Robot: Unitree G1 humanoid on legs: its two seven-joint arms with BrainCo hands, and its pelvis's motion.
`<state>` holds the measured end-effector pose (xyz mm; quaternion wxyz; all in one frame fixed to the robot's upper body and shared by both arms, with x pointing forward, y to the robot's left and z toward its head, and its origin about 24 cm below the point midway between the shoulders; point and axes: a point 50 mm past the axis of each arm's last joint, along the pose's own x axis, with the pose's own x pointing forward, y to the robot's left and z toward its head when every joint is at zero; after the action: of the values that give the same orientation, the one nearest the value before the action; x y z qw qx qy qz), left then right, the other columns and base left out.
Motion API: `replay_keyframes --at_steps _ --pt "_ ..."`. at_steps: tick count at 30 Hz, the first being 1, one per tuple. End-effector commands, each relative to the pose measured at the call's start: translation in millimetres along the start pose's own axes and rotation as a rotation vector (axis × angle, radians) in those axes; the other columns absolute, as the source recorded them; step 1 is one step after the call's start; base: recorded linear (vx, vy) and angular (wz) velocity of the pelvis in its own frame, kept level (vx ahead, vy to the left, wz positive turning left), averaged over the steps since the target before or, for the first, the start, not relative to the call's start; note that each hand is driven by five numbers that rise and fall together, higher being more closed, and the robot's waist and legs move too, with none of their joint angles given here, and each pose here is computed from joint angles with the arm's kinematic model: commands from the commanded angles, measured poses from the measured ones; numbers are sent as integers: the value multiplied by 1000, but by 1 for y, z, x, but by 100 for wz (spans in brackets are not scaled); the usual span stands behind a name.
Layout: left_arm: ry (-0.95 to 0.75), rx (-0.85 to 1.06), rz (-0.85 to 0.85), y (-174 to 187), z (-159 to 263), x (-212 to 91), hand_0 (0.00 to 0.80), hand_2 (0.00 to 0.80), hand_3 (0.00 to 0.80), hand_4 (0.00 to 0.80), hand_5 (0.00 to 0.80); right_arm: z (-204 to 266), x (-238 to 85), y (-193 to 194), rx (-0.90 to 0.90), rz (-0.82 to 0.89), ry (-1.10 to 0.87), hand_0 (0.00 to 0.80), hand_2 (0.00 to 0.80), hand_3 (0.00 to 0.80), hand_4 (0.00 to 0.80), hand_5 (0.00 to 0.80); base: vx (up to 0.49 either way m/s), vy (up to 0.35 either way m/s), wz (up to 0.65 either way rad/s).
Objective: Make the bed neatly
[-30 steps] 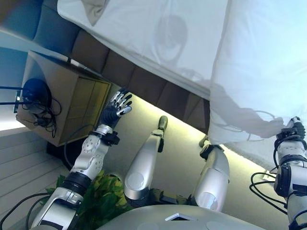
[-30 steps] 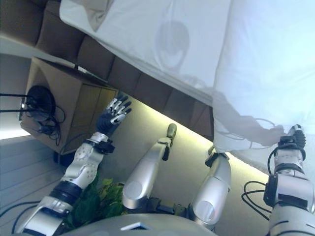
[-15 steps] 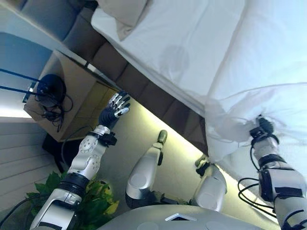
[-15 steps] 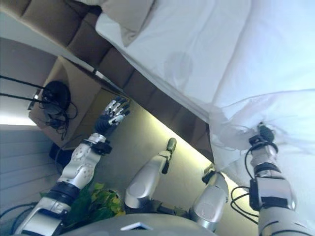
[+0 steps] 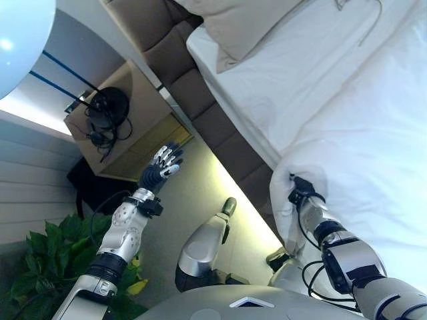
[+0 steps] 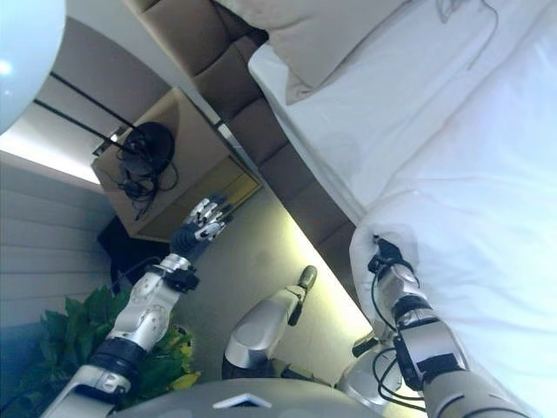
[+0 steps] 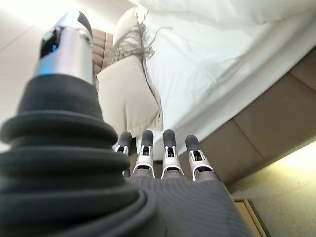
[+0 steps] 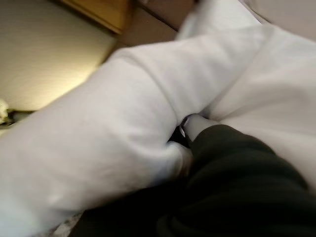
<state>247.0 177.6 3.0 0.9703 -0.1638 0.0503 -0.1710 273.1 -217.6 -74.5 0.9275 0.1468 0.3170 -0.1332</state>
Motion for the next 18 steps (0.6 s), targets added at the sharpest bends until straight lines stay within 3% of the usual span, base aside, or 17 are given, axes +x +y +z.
replay_keyframes --at_steps 1,4,10,11,12,18 --pt "-76 74 -51 -1 17 8 0 0 0 0 0 11 -4 84 -53 278 -90 800 800 800 800 800 7 -32 21" --pt "-74 81 -66 -1 16 10 0 0 0 0 0 10 -5 90 2 253 -90 800 800 800 800 800 -14 -42 13" --pt "-73 121 -79 4 21 5 0 0 0 0 0 9 -3 64 91 183 -97 797 797 797 797 797 -24 -97 8" --pt "-72 126 -78 5 22 5 0 0 0 0 0 7 -3 58 101 181 -84 104 104 104 104 104 6 -91 6" --pt "-72 128 -79 6 23 5 0 0 0 0 0 3 -3 53 111 182 -68 0 0 0 0 0 16 -66 2" --pt "-67 135 -73 5 19 2 0 0 0 0 0 -39 -12 -1 139 133 56 0 0 0 0 0 19 -33 -4"
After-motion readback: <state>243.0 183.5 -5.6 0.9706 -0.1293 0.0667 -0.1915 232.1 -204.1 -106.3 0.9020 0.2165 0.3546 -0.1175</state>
